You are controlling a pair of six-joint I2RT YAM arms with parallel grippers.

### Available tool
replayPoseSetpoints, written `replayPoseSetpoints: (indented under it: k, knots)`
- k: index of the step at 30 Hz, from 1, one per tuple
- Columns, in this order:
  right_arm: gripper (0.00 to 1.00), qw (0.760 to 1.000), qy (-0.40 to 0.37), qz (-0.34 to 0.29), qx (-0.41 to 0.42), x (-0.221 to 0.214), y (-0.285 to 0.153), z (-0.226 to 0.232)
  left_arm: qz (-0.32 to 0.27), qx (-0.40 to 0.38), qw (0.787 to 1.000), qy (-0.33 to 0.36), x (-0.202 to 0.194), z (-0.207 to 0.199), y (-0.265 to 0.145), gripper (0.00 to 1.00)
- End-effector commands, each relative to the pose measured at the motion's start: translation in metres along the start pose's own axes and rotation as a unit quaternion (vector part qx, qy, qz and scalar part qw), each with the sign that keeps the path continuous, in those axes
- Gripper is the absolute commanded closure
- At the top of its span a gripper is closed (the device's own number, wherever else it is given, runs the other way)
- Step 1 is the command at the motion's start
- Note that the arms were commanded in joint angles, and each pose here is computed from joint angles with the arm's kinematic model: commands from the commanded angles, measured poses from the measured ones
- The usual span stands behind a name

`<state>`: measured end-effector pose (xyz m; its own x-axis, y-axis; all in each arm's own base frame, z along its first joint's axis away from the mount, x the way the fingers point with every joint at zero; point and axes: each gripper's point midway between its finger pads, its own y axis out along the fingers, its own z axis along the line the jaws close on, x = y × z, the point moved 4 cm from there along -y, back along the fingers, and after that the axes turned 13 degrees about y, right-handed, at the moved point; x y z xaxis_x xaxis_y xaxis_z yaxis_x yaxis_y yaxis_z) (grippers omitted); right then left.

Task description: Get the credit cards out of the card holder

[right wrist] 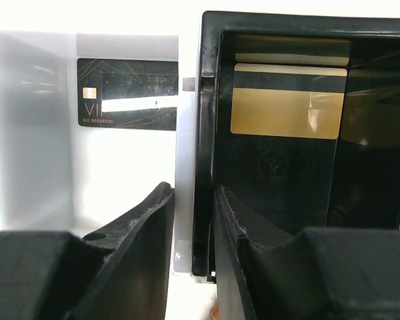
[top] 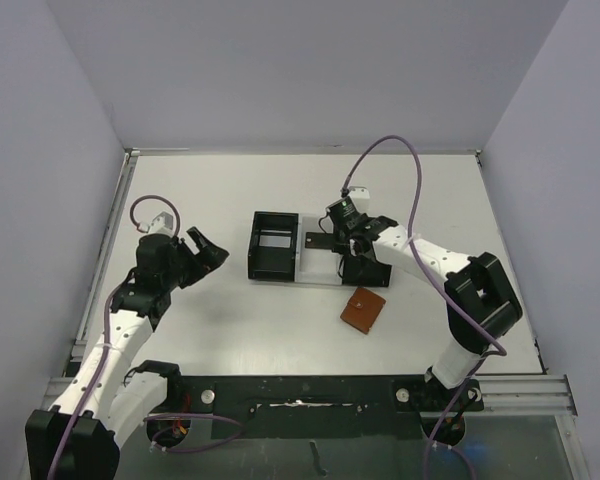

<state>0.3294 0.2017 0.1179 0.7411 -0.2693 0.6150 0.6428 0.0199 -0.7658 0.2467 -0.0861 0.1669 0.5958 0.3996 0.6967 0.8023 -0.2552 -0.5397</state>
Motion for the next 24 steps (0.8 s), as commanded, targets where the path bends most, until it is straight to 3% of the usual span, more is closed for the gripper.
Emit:
replayPoseSetpoints:
  k: [1, 6, 12, 19, 24]
  knots:
    - [0.79, 0.998, 0.023, -0.049, 0.011, 0.022, -0.007, -0.009, -0.03, -0.07, 0.997, 0.007, 0.017, -0.026, -0.001, 0.19]
    - [0.8, 0.998, 0.018, -0.058, 0.009, 0.032, 0.002, -0.024, -0.023, -0.128, 0.991, -0.026, 0.009, -0.039, 0.0, 0.19]
    - [0.79, 0.998, 0.022, -0.045, 0.024, 0.04, 0.012, -0.029, -0.012, -0.142, 0.989, -0.037, 0.0, -0.038, 0.0, 0.16]
    - [0.78, 0.998, -0.029, -0.029, 0.041, 0.034, 0.018, -0.026, -0.013, -0.168, 0.986, -0.013, 0.005, -0.044, -0.001, 0.14]
    - [0.76, 0.997, -0.053, -0.022, 0.045, 0.038, 0.018, -0.023, -0.037, -0.145, 0.989, 0.006, 0.016, -0.039, -0.004, 0.14]
